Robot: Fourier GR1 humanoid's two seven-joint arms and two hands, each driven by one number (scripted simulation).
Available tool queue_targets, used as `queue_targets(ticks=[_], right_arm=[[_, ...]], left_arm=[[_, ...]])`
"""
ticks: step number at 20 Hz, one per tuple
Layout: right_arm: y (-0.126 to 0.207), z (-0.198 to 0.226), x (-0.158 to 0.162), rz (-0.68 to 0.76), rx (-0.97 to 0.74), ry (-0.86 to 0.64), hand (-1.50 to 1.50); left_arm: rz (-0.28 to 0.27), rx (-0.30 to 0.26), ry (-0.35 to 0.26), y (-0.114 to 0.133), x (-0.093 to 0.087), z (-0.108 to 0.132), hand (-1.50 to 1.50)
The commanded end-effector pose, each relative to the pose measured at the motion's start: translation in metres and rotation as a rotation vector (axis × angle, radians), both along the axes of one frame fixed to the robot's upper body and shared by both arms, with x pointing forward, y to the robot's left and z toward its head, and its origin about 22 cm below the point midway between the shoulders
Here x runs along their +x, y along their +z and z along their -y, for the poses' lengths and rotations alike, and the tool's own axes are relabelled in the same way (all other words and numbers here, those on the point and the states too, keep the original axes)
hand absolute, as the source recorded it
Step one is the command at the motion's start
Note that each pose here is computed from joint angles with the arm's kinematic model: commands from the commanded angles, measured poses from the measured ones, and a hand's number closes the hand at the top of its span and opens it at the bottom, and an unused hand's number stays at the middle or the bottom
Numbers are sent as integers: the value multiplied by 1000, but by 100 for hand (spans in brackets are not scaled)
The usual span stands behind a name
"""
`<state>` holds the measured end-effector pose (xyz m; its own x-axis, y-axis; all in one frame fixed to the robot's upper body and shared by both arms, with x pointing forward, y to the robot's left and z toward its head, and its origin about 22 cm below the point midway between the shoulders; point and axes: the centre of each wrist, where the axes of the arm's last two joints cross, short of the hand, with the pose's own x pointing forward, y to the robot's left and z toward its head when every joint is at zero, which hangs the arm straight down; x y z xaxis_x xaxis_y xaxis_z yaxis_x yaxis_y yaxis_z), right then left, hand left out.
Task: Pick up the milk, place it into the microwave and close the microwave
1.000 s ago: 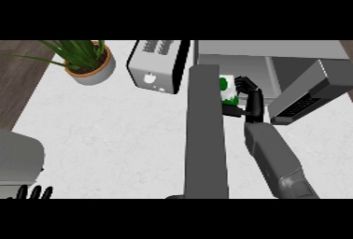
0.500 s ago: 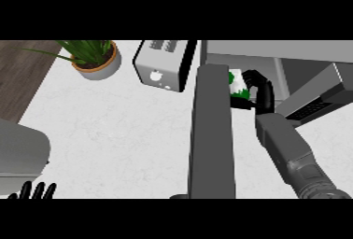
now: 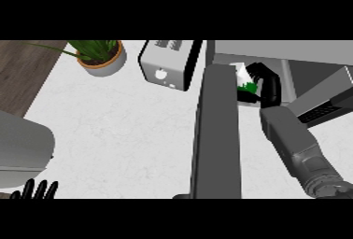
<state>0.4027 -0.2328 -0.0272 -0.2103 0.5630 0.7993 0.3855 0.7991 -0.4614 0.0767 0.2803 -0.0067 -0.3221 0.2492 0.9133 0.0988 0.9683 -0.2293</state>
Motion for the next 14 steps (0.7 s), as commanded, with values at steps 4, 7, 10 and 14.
queue_targets(ticks=[4, 7, 10, 14], right_arm=[[31, 4, 19, 118, 55, -50, 150], [32, 0, 20, 163, -49, -99, 150], [29, 6, 18, 177, -109, -177, 150], [33, 6, 20, 189, -127, -262, 150]], left_arm=[[-1, 6, -13, 0, -1, -8, -150], [-17, 11, -13, -1, 0, -6, -150], [-7, 8, -19, -2, 6, 1, -150], [-3, 10, -22, -3, 3, -8, -150]])
